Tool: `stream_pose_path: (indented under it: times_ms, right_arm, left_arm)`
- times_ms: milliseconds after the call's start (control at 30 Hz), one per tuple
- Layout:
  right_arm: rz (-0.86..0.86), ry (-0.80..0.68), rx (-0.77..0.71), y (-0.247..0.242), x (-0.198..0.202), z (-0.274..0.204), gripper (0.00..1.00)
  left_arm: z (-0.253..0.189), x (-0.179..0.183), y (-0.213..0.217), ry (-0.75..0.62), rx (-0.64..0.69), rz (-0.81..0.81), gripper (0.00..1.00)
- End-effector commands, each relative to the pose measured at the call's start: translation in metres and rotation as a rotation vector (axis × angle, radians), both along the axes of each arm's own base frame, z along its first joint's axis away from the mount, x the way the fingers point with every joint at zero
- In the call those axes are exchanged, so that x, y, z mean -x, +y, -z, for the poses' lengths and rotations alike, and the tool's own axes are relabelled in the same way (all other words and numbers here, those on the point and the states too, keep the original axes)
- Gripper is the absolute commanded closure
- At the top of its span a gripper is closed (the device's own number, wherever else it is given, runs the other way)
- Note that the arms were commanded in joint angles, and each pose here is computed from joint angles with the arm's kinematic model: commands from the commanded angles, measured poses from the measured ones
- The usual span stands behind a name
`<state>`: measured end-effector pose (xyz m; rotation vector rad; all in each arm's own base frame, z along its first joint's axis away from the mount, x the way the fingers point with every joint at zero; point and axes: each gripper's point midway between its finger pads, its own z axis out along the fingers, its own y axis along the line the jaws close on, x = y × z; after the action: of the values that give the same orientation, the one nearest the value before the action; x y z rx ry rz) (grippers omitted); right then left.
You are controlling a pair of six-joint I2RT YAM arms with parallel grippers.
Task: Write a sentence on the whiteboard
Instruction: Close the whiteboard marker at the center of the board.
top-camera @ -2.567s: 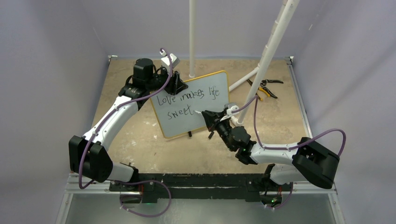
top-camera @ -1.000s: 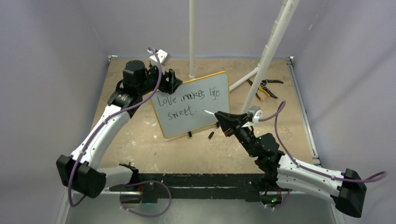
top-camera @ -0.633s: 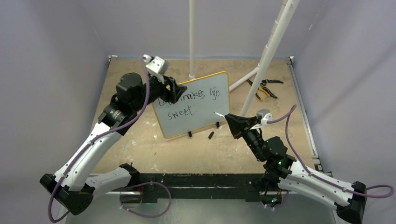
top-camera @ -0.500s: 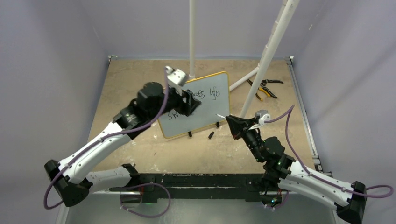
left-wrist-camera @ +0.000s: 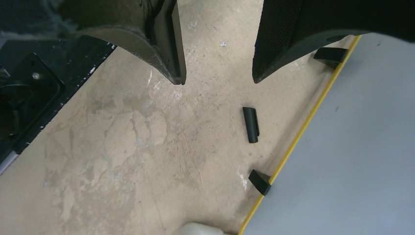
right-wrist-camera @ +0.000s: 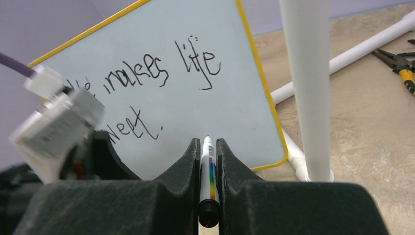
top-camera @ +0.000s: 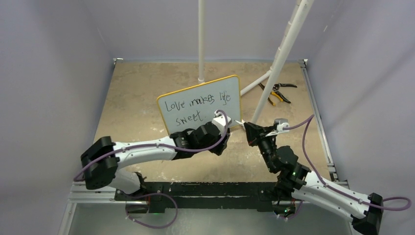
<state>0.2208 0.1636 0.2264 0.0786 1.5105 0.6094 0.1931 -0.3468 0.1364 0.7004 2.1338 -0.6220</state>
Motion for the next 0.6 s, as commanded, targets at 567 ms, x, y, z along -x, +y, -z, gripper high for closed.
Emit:
stream_pose_path:
  times_ms: [567]
  right_arm:
    - [0.078,0.035,-0.096,-0.023,0.003,0.005,1.00]
  left_arm:
    - [0.082,-0.036,-0.017,-0.045,-0.183,-0.170,0.58]
